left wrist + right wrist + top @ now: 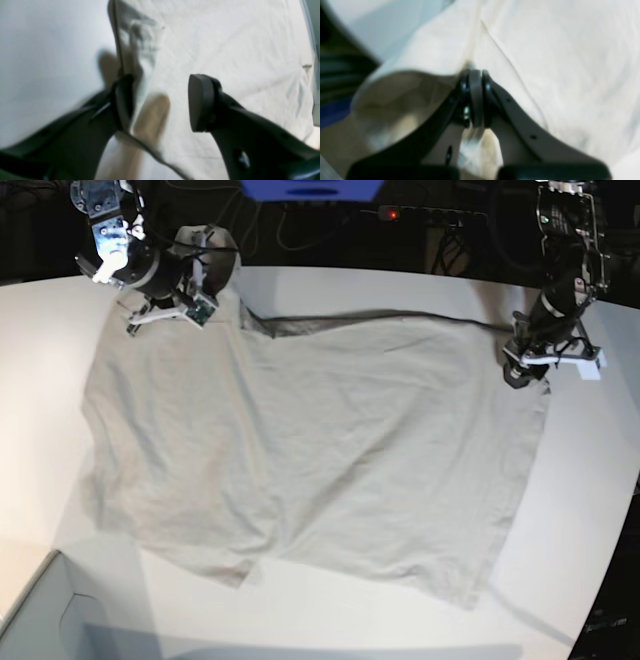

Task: Layout the t-shirt on the table in an organized manner, then fold the t-shirt properly
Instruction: 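Release the shirt with the right gripper and regrasp the shoulder edge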

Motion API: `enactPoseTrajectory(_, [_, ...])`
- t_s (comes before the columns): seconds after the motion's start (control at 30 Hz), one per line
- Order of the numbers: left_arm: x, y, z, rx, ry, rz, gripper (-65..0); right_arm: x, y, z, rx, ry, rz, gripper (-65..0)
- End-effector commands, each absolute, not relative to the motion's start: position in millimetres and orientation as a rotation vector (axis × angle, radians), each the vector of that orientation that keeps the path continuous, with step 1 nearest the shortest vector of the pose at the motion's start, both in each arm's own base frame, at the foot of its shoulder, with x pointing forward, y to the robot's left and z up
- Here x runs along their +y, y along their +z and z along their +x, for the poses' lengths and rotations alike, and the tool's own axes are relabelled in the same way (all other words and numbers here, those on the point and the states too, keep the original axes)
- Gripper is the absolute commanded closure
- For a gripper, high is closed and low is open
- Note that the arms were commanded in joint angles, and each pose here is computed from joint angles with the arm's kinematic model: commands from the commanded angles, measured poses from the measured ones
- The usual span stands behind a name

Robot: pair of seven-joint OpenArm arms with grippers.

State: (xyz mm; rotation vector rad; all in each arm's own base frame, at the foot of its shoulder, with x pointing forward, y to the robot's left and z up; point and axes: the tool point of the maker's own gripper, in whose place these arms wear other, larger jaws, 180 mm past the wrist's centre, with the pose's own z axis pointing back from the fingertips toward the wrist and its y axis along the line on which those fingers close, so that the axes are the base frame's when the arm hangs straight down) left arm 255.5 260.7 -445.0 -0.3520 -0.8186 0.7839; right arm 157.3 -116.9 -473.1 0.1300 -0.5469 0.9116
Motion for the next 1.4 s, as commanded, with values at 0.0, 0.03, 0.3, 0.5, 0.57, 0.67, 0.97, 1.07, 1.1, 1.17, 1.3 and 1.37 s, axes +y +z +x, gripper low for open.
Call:
enactPoseTrajectory(0.0, [266.7,-431.4,265.4,-0.868,0.774,-0.359,-33.8,-110.6,-465.5,150.1,-0.564,0.936,0.154,0.0])
enactPoseTrajectory(0.03, [269.9,-430.1,265.7,-0.87,0.768,-0.352,-33.8,-105.7,-462.1,144.5,-0.567,0.956,0.164,0.0])
enactPoseTrajectory(0.3, [272.7,-428.5,266.3,-0.873,0.766,-0.35,-33.8,-90.6,-428.2,144.3,-0.654,0.989,0.162,0.0])
enactPoseTrajectory(0.5, [272.8,-428.6,266.2,-0.873,0.765,-0.349,-33.8,-91.5,-429.4,144.7,-0.65,0.989,0.159,0.0])
enactPoseTrajectory(0.57, [272.9,-428.7,266.2,-0.873,0.764,-0.348,-33.8,-93.3,-429.0,151.3,-0.659,0.986,0.15,0.0])
enactPoseTrajectory(0.67, [272.8,-428.6,266.2,-0.873,0.765,-0.349,-33.8,-107.3,-430.4,168.3,-0.669,0.951,0.109,0.0])
enactPoseTrajectory(0.97, [272.9,-428.7,266.2,-0.873,0.764,-0.348,-33.8,-74.9,-440.4,152.3,-0.649,0.978,0.198,0.0])
enactPoseTrajectory(1.07, [273.4,-428.0,266.9,-0.875,0.762,-0.347,-33.8,-61.5,-443.2,135.1,-0.629,1.001,0.242,0.0])
enactPoseTrajectory(1.1, [273.4,-426.4,269.5,-0.881,0.762,-0.35,-33.8,-58.5,-443.4,132.9,-0.628,1.006,0.251,0.0])
enactPoseTrajectory(1.17, [273.5,-424.4,273.1,-0.888,0.761,-0.353,-33.8,-50.9,-444.1,126.8,-0.622,1.022,0.272,0.0])
enactPoseTrajectory(1.3, [282.5,-419.9,274.4,-0.905,0.78,-0.345,-33.8,-59.6,-446.3,125.0,-0.606,1.03,0.257,0.0])
enactPoseTrajectory(1.37, [293.1,-417.0,272.5,-0.92,0.805,-0.329,-33.8,-80.1,-445.8,134.6,-0.608,0.995,0.206,0.0])
